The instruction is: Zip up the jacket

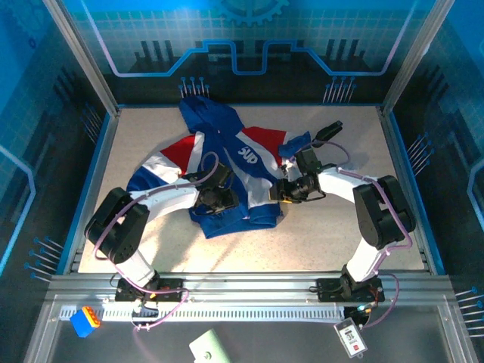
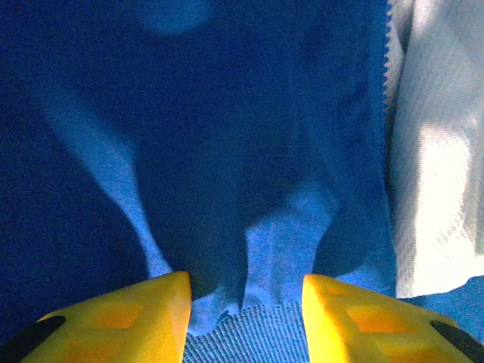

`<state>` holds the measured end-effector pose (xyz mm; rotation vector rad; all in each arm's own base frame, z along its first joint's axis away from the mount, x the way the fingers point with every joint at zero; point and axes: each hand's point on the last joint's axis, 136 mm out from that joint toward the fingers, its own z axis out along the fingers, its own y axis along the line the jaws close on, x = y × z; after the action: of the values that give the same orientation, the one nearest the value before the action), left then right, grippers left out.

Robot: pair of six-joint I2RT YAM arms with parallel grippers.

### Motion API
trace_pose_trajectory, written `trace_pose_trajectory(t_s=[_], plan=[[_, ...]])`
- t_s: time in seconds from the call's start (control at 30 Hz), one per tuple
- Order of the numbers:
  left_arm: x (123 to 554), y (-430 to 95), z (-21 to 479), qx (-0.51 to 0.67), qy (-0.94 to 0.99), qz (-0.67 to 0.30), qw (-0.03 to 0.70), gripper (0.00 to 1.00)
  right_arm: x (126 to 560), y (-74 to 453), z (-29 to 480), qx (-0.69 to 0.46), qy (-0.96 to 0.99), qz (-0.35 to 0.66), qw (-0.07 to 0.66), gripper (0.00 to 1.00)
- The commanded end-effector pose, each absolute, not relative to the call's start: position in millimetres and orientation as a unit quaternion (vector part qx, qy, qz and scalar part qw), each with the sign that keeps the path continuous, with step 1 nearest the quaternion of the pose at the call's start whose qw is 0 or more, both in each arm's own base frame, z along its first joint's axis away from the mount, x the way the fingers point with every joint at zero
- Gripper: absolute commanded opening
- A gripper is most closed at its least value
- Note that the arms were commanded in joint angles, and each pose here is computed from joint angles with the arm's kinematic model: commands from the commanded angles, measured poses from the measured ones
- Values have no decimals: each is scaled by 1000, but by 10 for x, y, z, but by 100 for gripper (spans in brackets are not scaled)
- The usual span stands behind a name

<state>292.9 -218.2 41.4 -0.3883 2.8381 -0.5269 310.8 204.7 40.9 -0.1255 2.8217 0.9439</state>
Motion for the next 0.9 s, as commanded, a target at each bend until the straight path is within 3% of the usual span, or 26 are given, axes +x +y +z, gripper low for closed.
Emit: trace_pose_trajectory(t_s=[0.0, 0.1, 0.33, 0.63, 0.73, 0.87], plan=[[2901, -2221, 402, -143, 965, -193, 109, 43, 3097, 2087, 383, -34, 935, 345, 76, 50], [2884, -2208, 366, -148, 964, -193, 107, 43, 3053, 2084, 382, -32, 934, 349, 76, 51], [2880, -2201, 331, -147, 965, -190, 107, 43, 3034, 1889, 384, -31, 947, 308, 90, 63], [2885, -2197, 330, -145, 966, -188, 108, 43, 2805, 2089, 327, -26, 921, 386, 56, 60], [2888, -2196, 347, -143, 966, -188, 109, 43, 2821, 2104, 370, -27, 918, 392, 61, 55], [2881, -2174, 371, -143, 966, -185, 113, 43, 2858, 2105, 566, -38, 915, 393, 85, 36]])
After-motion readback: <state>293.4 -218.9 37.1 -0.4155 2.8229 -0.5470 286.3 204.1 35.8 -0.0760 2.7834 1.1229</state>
